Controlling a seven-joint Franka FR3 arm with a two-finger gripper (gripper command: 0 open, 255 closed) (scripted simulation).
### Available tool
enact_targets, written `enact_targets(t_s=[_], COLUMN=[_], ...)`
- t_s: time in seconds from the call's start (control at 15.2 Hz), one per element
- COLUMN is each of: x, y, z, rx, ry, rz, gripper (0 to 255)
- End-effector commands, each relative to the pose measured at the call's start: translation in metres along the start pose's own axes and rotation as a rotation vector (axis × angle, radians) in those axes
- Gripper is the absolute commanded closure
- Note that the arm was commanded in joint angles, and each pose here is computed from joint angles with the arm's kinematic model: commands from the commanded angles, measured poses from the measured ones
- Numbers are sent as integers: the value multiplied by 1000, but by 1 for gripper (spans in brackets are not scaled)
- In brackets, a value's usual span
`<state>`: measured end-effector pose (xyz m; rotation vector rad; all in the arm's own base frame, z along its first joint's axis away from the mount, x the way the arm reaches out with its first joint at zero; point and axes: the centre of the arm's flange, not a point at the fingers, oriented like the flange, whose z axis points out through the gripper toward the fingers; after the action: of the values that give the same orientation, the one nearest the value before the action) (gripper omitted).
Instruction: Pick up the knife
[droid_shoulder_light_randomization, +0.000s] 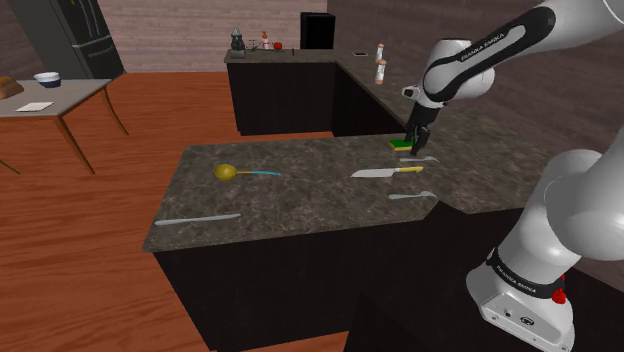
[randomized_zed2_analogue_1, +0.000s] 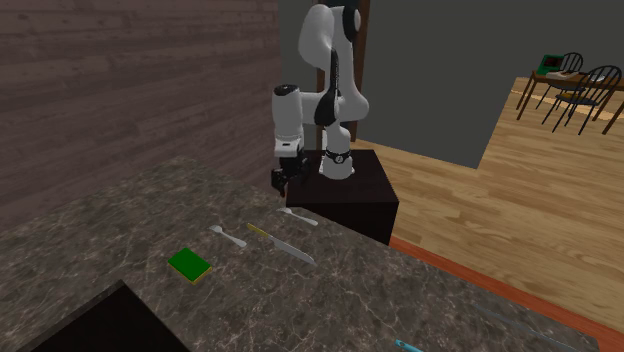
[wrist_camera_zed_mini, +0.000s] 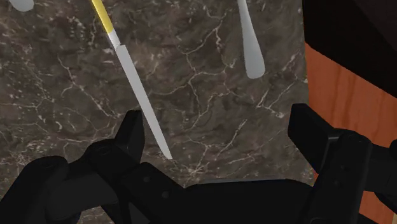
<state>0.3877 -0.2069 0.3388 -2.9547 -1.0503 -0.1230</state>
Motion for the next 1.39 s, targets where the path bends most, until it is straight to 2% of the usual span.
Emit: enact_targets(t_s=[0.0, 0.73, 1.32], x=[2, 15, 12], y=[16, 93, 92], z=[23, 142, 182], rx=[-1, 22, 22], ry=[4, 32, 32], rz=[-48, -276, -276], gripper=[0, 0, 0])
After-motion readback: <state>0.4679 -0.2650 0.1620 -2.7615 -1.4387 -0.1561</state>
